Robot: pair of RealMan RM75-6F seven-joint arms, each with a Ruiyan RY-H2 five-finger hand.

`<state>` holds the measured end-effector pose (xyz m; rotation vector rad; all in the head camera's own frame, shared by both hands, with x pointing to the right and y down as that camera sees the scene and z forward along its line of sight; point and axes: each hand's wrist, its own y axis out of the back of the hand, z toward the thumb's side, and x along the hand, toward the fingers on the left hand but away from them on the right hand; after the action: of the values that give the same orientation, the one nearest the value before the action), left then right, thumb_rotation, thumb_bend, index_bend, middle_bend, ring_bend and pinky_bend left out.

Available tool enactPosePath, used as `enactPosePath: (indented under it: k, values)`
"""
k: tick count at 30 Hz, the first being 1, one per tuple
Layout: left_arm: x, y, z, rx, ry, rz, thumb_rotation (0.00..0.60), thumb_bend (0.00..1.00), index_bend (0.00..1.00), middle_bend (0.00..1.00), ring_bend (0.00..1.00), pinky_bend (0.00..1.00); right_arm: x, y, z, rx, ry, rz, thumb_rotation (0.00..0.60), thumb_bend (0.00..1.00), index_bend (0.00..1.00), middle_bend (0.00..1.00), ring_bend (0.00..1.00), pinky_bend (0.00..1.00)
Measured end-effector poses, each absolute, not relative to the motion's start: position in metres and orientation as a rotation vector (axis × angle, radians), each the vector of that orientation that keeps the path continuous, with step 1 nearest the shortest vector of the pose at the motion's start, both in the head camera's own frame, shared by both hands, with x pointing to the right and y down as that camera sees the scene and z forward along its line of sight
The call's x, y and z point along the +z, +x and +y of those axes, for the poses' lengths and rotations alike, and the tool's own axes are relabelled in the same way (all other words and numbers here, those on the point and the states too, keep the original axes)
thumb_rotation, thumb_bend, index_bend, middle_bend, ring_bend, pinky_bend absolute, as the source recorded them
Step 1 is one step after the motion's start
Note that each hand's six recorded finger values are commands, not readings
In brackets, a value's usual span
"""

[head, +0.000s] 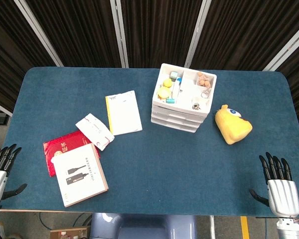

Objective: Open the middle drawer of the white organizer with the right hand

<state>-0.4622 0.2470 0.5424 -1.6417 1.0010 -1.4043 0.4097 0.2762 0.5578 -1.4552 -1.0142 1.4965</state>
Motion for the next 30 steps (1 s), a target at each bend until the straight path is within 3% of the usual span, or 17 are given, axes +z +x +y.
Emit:
enactPosePath:
  k: [17,18,20,22,24,28,30]
  values:
    - [0.543,-0.462,0.246,-1.4,-1.649,1.007,0.6,0.02,0.0,0.0,0.0,0.0,0.559,0.406,0.275,1.494,-1.483,-1.025,0.6,0.19,0.0,0.0,0.0,0.02]
    - [0.543,-0.461,0.246,-1.402,-1.652,1.008,0.6,0.02,0.0,0.0,0.0,0.0,0.559,0.404,0.273,1.483,-1.491,-1.034,0.6,0.19,0.0,0.0,0.01,0.06]
    - [0.543,-0.461,0.246,-1.403,-1.656,1.01,0.6,0.02,0.0,0.0,0.0,0.0,0.558,0.397,0.266,1.453,-1.51,-1.06,0.6,0.21,0.0,0.07,0.11,0.26]
    - [0.543,-0.461,0.246,-1.4,-1.657,1.012,0.6,0.02,0.0,0.0,0.0,0.0,0.556,0.39,0.258,1.425,-1.526,-1.086,0.6,0.25,0.0,0.29,0.35,0.54]
    - [0.543,-0.46,0.246,-1.398,-1.657,1.013,0.6,0.02,0.0,0.0,0.0,0.0,0.556,0.384,0.251,1.407,-1.545,-1.11,0.6,0.31,0.0,0.48,0.53,0.68]
    - [0.543,-0.461,0.246,-1.406,-1.664,1.022,0.6,0.02,0.0,0.0,0.0,0.0,0.561,0.364,0.236,1.393,-1.637,-1.166,0.6,0.5,0.0,0.67,0.72,0.82]
    - [0.543,-0.461,0.246,-1.407,-1.667,1.025,0.6,0.02,0.0,0.0,0.0,0.0,0.566,0.355,0.229,1.395,-1.684,-1.179,0.6,0.57,0.0,0.72,0.76,0.85]
